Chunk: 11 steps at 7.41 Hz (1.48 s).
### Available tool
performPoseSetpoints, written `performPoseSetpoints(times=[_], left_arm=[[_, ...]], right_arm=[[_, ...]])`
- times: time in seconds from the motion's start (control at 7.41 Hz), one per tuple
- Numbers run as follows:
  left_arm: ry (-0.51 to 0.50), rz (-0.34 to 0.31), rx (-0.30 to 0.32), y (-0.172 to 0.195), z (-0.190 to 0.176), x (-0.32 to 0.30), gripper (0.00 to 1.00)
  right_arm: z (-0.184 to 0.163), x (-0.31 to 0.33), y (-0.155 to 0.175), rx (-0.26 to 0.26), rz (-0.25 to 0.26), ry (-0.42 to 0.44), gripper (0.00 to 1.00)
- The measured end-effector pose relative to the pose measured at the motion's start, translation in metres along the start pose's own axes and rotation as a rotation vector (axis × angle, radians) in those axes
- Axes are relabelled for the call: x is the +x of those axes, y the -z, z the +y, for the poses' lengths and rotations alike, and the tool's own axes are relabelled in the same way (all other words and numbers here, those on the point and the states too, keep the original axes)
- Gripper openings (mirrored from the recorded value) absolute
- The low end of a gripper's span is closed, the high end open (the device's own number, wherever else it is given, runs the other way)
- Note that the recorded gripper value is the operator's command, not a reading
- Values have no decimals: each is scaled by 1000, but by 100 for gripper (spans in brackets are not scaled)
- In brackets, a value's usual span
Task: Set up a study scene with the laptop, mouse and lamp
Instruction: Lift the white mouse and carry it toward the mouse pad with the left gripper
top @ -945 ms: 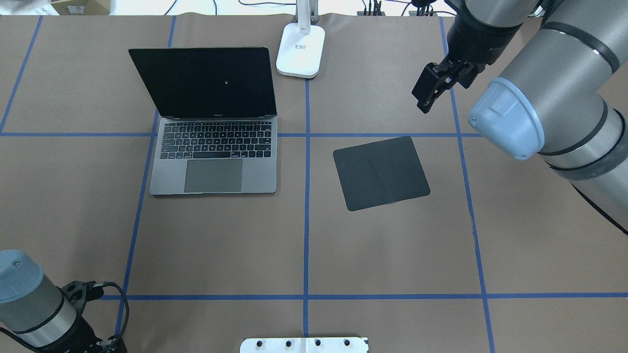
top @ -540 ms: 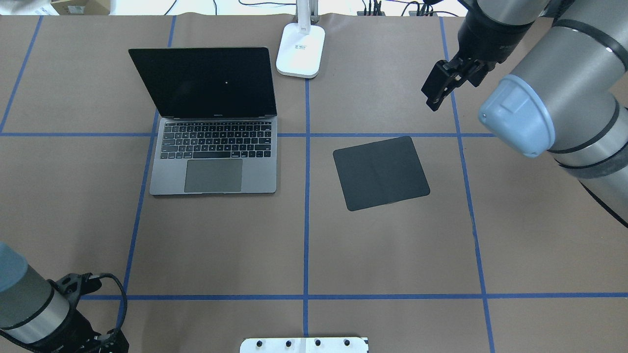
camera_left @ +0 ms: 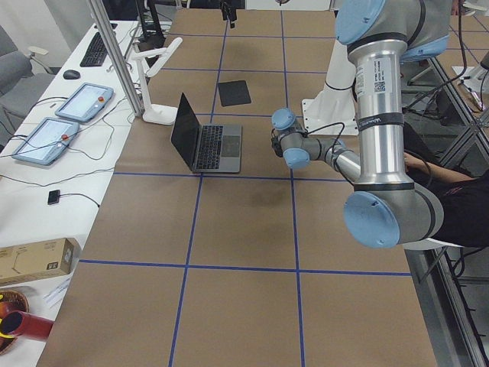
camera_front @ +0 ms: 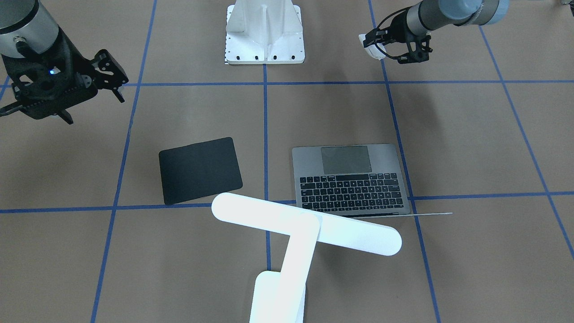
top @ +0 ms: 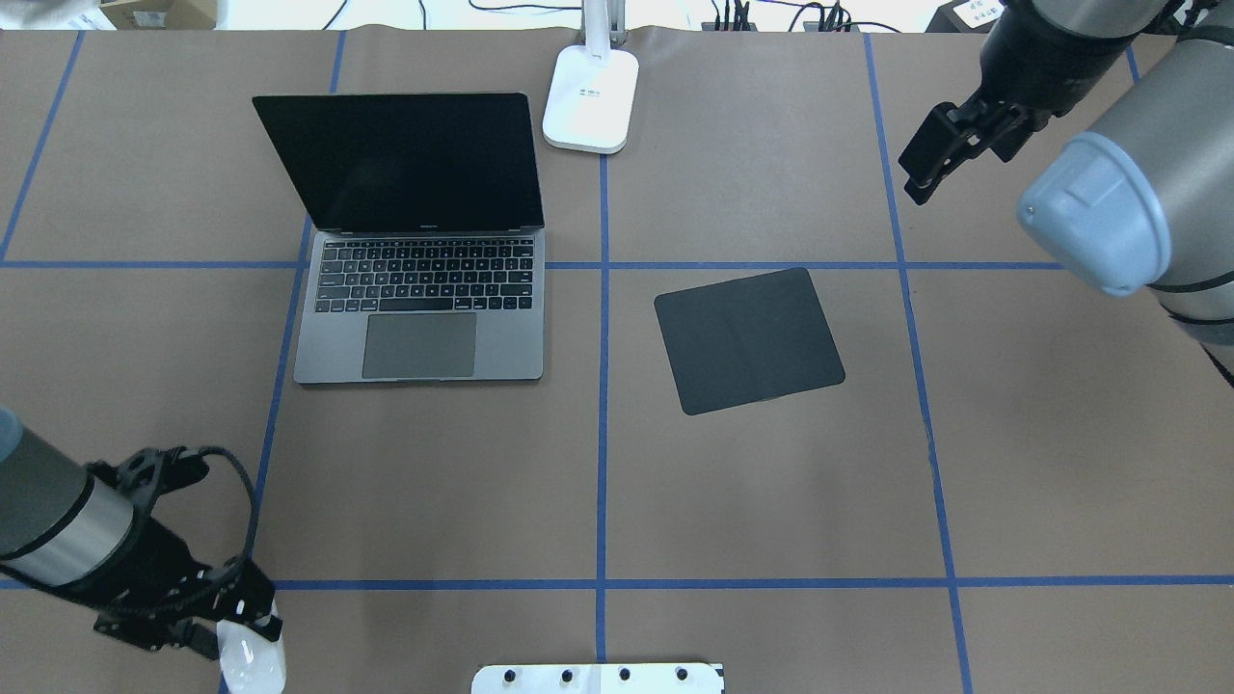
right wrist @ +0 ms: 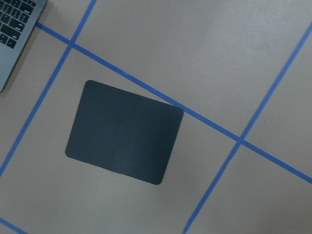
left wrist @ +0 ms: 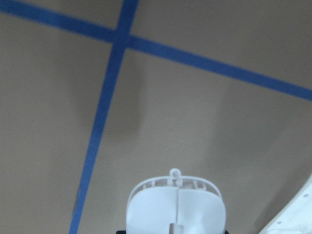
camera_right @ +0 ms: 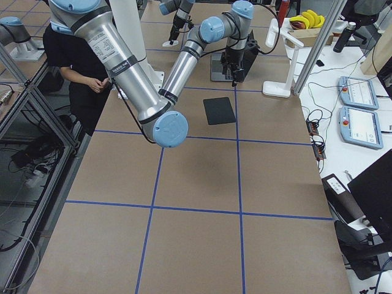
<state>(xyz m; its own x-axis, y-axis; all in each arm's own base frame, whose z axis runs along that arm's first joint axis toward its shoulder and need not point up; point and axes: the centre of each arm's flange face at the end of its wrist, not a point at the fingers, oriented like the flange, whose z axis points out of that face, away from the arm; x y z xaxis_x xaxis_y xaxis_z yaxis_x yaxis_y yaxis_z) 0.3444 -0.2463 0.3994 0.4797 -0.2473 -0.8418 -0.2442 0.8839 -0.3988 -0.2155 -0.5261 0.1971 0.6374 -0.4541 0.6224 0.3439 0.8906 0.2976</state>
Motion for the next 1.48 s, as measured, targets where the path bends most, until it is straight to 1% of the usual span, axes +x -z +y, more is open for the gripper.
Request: performPoseSetpoints(times=[0.27, 0.81, 1.08, 1.48], left_arm=[[-83, -2, 69, 23, -29, 45, 60], [-176, -26, 142, 54, -71, 165, 59], [-192, -20, 169, 58, -100, 221, 59], [-208, -28, 213, 51, -147, 322, 60]], right_arm=[[6, 20, 0, -4, 6, -36, 100], [16, 47, -7, -22, 13, -87, 100], [23, 59, -9, -28, 14, -116, 100], [45, 85, -11, -40, 17, -172, 100]])
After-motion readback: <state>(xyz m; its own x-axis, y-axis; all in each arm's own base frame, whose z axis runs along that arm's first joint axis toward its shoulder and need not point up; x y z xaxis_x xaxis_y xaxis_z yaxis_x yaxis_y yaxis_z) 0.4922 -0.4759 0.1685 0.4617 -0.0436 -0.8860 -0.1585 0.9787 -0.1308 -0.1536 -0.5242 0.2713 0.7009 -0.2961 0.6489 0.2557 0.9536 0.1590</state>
